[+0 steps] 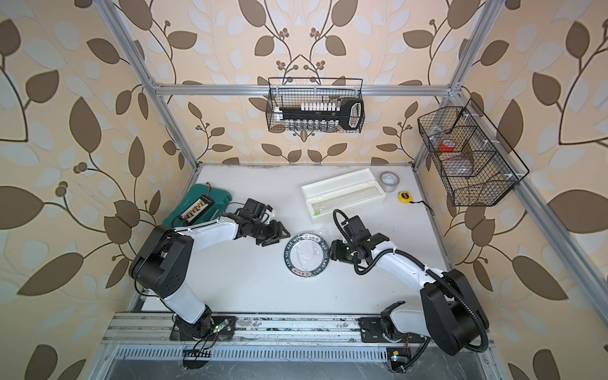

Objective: Wrap the plate with plastic wrap
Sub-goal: Cover the plate with plastic wrap.

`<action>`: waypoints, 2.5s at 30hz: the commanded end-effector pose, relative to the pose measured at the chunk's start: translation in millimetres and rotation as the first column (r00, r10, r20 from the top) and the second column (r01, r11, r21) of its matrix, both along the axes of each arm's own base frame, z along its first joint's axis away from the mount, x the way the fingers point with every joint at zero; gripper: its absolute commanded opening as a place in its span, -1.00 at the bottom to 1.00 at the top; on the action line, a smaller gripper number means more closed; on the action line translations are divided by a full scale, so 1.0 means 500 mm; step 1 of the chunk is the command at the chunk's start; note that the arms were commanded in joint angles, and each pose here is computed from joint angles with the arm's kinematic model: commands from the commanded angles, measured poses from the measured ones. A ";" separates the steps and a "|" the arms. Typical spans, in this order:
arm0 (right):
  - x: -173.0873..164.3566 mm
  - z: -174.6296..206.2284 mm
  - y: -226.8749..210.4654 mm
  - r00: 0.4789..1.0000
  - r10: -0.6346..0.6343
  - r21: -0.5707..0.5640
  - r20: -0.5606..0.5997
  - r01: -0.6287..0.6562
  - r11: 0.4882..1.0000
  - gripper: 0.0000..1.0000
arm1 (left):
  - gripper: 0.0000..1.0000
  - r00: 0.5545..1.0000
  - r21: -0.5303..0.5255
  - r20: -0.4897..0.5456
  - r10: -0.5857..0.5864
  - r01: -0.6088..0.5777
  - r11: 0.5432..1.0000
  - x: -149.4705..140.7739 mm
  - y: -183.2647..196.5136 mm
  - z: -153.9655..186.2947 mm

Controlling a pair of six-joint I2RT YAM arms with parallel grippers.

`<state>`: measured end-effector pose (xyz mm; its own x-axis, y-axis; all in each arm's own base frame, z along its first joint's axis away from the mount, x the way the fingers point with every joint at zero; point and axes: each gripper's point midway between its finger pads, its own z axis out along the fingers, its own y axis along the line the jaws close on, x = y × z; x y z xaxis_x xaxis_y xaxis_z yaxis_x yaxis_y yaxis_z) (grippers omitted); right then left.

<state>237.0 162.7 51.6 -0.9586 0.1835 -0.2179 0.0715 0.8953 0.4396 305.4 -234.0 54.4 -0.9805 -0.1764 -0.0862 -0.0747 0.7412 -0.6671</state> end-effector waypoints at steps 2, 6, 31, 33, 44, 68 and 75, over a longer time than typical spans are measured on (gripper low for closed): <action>-0.008 -0.015 0.039 0.998 -0.040 0.141 -0.040 0.045 0.989 0.08 | 0.19 0.997 -0.108 0.080 0.010 -0.001 0.994 0.006 -0.038 0.040; 0.008 -0.023 0.058 0.997 -0.068 0.193 -0.025 0.072 0.979 0.04 | 0.10 0.998 -0.128 0.069 0.009 0.000 0.992 -0.016 -0.051 0.030; 0.062 -0.020 0.068 0.996 0.006 -0.144 0.093 0.007 0.990 -0.58 | 0.03 0.998 -0.091 0.053 0.017 -0.012 0.996 -0.051 -0.030 -0.016; 0.061 -0.023 0.067 0.996 0.007 -0.153 0.087 0.006 0.988 -0.57 | 0.03 0.998 -0.091 0.053 0.016 -0.011 0.996 -0.052 -0.030 -0.017; 0.058 0.010 0.077 0.991 0.053 -0.206 0.124 -0.026 0.978 -0.44 | 0.02 0.998 -0.087 0.052 0.019 -0.015 0.996 -0.053 -0.027 -0.018; 0.070 0.003 0.012 0.992 -0.005 -0.189 0.126 0.029 0.982 -1.00 | 0.02 0.999 -0.063 0.046 0.011 -0.009 0.998 -0.061 -0.019 -0.027; 0.072 -0.067 -0.013 0.998 -0.025 -0.207 0.066 0.038 0.978 -1.00 | 0.02 0.999 -0.071 0.046 0.008 -0.004 0.997 -0.061 -0.022 -0.022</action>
